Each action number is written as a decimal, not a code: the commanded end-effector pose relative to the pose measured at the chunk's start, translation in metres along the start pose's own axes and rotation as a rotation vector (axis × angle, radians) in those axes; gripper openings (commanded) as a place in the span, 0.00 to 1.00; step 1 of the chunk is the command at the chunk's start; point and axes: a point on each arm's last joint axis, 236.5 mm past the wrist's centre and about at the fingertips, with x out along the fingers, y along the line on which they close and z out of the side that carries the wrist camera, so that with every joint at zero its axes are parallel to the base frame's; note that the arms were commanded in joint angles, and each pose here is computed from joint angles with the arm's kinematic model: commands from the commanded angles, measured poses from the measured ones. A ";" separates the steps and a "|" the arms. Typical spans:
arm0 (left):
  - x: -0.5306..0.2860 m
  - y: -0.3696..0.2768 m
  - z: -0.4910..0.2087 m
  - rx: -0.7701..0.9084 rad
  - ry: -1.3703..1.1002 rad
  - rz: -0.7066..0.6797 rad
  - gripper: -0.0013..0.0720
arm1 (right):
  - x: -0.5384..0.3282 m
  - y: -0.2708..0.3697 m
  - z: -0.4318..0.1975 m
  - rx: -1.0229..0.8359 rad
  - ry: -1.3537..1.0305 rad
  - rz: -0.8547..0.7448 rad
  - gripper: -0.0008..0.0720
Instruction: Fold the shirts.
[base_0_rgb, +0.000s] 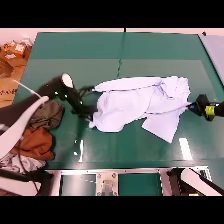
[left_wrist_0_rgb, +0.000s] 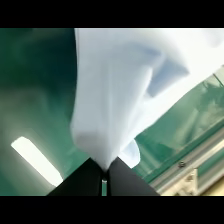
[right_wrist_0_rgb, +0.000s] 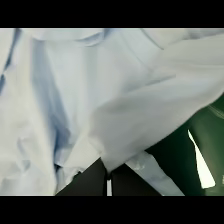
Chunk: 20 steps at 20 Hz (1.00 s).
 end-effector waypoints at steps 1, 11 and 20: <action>-0.126 0.002 0.008 0.018 -0.296 0.280 0.05 | -0.048 0.070 0.017 -0.163 -0.097 0.077 0.03; -0.547 -0.160 -0.188 0.254 -1.648 0.457 0.05 | -0.417 0.285 0.003 -0.539 -1.102 0.201 0.03; -0.475 -0.115 -0.091 0.246 -1.396 0.530 0.05 | -0.412 0.274 0.041 -0.487 -1.106 0.196 0.03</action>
